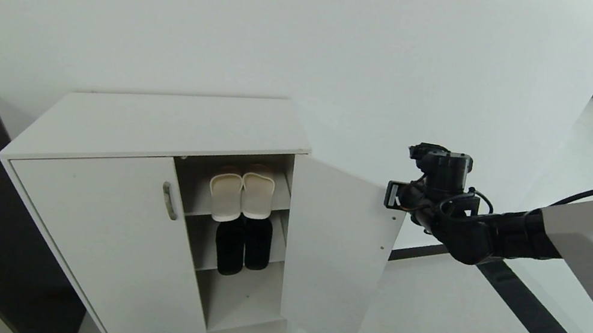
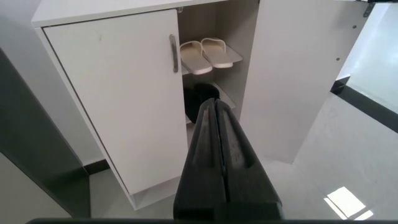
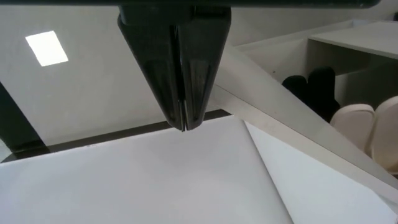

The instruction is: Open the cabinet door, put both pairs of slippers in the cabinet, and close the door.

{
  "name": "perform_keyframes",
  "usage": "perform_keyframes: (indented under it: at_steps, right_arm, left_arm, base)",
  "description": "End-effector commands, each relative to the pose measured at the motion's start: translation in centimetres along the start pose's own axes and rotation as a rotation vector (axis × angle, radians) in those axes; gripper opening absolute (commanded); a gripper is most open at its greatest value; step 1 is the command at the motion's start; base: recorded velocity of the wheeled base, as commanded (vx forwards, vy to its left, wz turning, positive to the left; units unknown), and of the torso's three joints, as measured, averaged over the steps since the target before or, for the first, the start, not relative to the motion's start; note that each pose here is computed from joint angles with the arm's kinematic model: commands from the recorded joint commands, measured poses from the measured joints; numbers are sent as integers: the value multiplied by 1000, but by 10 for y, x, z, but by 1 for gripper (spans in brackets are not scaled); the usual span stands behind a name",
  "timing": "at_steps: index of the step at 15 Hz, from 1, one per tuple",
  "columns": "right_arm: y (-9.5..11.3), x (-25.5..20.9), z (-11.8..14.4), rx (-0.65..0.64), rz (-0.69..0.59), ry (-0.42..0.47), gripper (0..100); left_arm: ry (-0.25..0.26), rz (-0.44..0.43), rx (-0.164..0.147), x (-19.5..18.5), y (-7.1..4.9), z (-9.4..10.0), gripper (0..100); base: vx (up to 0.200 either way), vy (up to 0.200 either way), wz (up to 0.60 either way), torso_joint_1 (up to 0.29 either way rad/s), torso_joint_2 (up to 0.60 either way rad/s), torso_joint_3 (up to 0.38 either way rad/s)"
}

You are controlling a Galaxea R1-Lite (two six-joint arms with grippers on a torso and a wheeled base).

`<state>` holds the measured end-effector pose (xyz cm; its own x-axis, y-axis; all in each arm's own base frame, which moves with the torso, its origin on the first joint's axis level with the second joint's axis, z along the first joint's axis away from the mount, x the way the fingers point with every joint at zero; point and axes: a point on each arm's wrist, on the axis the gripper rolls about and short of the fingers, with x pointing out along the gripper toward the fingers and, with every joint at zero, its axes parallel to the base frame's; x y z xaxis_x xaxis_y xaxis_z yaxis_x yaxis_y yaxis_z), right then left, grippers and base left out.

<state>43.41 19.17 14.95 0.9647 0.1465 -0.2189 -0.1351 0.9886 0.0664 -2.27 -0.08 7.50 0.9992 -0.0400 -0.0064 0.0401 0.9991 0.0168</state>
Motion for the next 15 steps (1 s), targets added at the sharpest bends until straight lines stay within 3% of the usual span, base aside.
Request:
perform_keyframes:
  at_steps: [1,3,10,15]
  right_arm:
    - [2,-4,1,0,4,3,0]
    - [3,-10,-2,-5,9,15,0]
    - [49,-107,-16,10,185,42,0]
    - [68,-151,-26,-21,285,70,0]
  left_arm:
    - [0,0,0,0,0,0,0]
    - [0,0,0,0,0,0,0]
    - [0,0,0,0,0,0,0]
    - [0,0,0,0,0,0,0]
  base:
    - [0,0,0,0,0,0]
    - [0,0,0,0,0,0]
    - [0,0,0,0,0,0]
    - [0,0,0,0,0,0]
